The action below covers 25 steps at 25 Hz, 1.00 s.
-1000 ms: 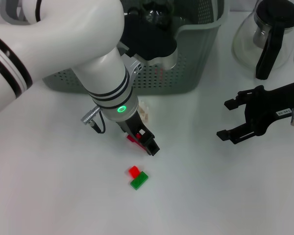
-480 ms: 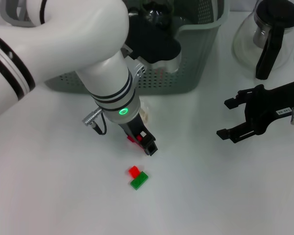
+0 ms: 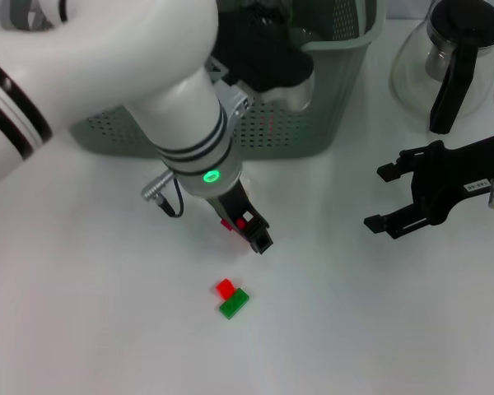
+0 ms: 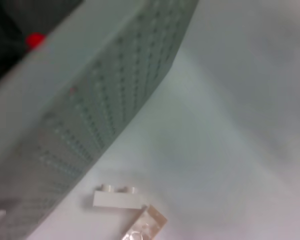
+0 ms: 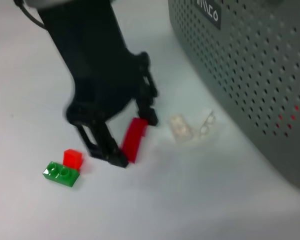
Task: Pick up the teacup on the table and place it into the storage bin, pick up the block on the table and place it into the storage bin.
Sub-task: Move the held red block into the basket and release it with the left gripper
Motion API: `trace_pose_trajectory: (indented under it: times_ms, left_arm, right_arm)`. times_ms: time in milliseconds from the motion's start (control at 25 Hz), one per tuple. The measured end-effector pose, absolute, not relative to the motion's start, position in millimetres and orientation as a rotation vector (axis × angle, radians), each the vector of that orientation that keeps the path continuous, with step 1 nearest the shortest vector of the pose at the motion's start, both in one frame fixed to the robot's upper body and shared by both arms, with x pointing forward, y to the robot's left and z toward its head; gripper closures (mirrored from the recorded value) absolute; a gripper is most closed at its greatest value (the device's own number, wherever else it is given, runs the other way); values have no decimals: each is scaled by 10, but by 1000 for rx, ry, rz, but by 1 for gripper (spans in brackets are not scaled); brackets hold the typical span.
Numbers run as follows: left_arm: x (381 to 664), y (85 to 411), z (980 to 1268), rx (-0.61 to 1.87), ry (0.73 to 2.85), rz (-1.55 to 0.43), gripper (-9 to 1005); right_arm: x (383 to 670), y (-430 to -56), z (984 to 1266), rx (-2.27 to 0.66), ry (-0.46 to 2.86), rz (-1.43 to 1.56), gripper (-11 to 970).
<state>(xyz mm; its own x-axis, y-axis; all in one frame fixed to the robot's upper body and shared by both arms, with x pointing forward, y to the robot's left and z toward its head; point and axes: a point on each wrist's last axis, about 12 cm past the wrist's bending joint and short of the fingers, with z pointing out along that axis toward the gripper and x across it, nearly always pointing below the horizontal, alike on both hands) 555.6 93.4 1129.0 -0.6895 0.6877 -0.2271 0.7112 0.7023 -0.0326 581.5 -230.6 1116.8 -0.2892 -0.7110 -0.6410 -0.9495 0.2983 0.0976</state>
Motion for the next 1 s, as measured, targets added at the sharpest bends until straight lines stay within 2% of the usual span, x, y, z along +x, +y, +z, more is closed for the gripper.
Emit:
trace_pose_trajectory:
  times_ms: [120,240,400,520,680,800,920,1000]
  left_arm:
    - [5534,1018,11543,1102,2715,-235,303]
    - [5497,1206,11795,1050,2705,-387,297]
    - [5475,1603,12198,961,2578,-822,289]
    - [5534,1949,12489,864,2427,-1006,282]
    - [5706,2327,12833,772,2297,-1004,274]
    - [5982,2529,12975,693,2247,-939,268]
    - [6334,2651,12897,613,2224,-911,261]
    - [6469,2675,12829,574,2220,-879,257]
  right_arm:
    - [5821,-2320,11175,-1466,2088,651,18]
    - [5825,-2321,11184,-1461,2092,655,18]
    - [5827,-2310,11201,-1461,2093,662,18]
    - [5839,-2285,11220,-1462,2089,666,18]
    - [5855,-2256,11241,-1458,2091,674,18]
    - [5863,-2205,11256,-1458,2089,688,18]
    - [5866,-2187,11258,-1455,2090,693,18]
    - [5877,-2170,11257,-1449,2093,696,17]
